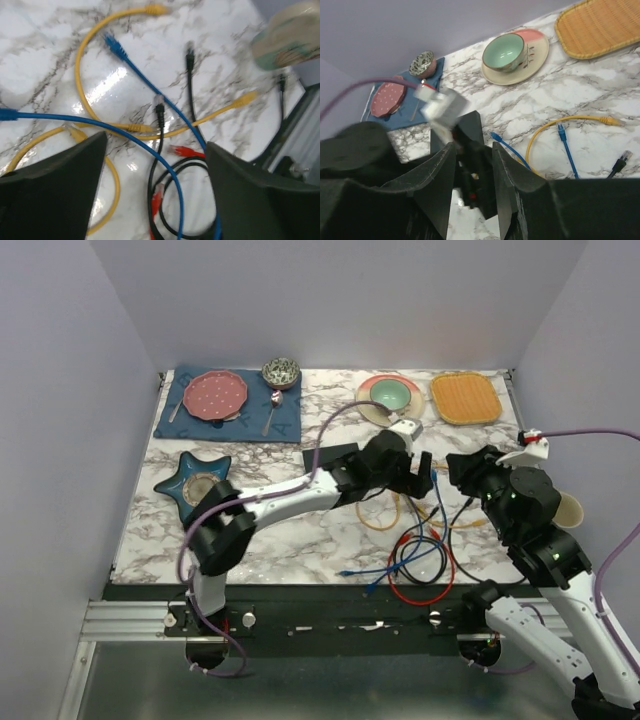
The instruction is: Pull the plug from the switch port
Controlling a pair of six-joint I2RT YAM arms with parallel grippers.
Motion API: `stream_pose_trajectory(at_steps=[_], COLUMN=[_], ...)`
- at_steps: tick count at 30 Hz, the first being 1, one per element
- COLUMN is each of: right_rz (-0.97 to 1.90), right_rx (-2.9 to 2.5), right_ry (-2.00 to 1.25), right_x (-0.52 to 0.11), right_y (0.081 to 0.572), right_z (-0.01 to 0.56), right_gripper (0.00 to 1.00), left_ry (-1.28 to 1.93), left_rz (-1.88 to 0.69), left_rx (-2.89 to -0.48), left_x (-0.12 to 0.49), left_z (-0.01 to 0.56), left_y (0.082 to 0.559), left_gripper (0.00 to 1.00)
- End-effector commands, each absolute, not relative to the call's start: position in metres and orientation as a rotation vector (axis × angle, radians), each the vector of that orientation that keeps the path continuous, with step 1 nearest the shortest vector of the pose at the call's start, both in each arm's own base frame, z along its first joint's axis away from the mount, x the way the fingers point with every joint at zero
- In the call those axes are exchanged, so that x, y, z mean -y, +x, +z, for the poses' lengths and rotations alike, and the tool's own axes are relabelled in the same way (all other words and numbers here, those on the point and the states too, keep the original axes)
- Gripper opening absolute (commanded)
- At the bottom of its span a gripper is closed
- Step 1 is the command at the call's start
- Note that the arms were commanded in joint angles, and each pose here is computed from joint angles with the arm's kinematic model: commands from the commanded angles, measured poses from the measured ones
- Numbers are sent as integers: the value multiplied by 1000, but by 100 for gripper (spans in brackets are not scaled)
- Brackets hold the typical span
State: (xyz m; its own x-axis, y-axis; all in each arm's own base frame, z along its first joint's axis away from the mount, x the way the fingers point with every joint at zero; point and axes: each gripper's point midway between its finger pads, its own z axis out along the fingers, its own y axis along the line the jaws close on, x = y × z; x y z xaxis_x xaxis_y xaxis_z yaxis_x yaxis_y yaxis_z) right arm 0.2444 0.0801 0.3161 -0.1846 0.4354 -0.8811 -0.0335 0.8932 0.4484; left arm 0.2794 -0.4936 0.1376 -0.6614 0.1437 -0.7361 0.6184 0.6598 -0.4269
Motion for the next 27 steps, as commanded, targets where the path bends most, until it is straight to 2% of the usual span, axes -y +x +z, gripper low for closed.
stream_pose_trajectory(at_steps=[1, 2, 3, 5, 7, 10, 14, 15, 17, 19, 27], right_rz=[460, 468, 480, 491, 515, 548, 563, 535, 504, 452, 462], right_rx=[-1778, -1796, -1795, -1848, -1862, -1925, -2036, -2099, -2113, -2194, -2261], right_ry=[285, 284, 285, 270, 263, 249, 203, 201, 191, 196, 177], right_x=[-99, -104, -108, -120, -132, -154, -184, -191, -198, -203, -230], right_y=[260, 263, 268, 279, 291, 313, 344, 356, 375, 389, 438], right_z=[295, 288, 288, 270, 264, 244, 206, 180, 177, 145, 115], right_gripper=[44, 44, 44, 43, 42, 33, 12, 9, 1, 1, 1], left_ry=[260, 208, 128, -14, -163, -350, -473, -498, -532, -586, -710], left_rz=[-904, -914, -861, -842, -709, -561, -522, -524, -511, -482, -512], left_rx=[-2004, -1978, -2014, -2022, -2111, -2202, -2274, -2282, -2297, -2306, -2363], left_x=[437, 421, 392, 356, 302, 241, 214, 213, 211, 204, 199], left_z=[217, 235, 219, 224, 194, 162, 129, 123, 113, 105, 77], left_y=[313, 314, 328, 336, 352, 367, 369, 368, 368, 369, 384], left_gripper=[99, 99, 99, 99, 99, 96, 77, 75, 73, 72, 68])
